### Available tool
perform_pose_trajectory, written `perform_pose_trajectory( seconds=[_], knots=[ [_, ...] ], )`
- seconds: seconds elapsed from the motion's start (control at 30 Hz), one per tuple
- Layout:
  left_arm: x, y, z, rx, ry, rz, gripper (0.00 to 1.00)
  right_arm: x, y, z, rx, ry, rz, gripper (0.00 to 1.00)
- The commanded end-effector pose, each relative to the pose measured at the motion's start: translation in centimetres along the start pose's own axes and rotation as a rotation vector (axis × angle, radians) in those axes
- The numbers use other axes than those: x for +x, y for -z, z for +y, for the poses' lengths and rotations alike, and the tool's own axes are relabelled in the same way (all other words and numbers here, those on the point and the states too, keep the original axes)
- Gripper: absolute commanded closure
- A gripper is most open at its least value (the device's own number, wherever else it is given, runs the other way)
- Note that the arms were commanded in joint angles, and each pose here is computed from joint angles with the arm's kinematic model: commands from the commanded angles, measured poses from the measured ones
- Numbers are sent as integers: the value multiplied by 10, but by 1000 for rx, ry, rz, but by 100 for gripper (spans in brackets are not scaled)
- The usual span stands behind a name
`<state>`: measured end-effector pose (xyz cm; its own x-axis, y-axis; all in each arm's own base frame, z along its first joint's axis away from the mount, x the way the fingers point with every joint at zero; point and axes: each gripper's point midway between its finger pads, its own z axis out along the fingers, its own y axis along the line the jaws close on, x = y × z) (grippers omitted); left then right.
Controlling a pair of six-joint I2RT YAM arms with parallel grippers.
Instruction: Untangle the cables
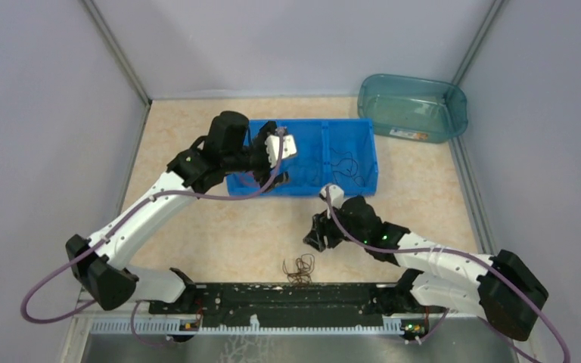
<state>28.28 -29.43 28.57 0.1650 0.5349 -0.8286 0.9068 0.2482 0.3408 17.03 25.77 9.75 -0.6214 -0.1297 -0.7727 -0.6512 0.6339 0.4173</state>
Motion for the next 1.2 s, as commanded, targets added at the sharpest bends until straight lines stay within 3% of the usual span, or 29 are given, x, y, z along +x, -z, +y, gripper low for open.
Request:
perform_pose_trajectory(
  seconds=[0.0, 0.23, 0.43, 0.67, 0.73, 0.97, 1.17],
  knots=[
    [9, 18, -24, 81, -42, 1, 0, 23, -7, 19, -89, -8, 63, 46],
    [29, 28, -57, 210, -107, 22, 0, 48, -9, 26, -156, -64, 106, 54],
    [34, 29, -59, 210, -140, 21, 1, 54, -17, 24, -161, -83, 104, 61],
    [33, 33, -68, 226, -131, -12, 2, 43, -25, 25, -162, -59, 80, 90],
    [32, 35, -74, 238, -113, -35, 3, 27, -23, 30, -176, -36, 32, 100],
    [21, 41, -102, 301, -47, -157, 7, -68, 21, 76, -315, 74, -315, 100],
    [8, 41, -117, 330, -41, -225, 11, -106, 49, 108, -435, 123, -436, 100]
  ],
)
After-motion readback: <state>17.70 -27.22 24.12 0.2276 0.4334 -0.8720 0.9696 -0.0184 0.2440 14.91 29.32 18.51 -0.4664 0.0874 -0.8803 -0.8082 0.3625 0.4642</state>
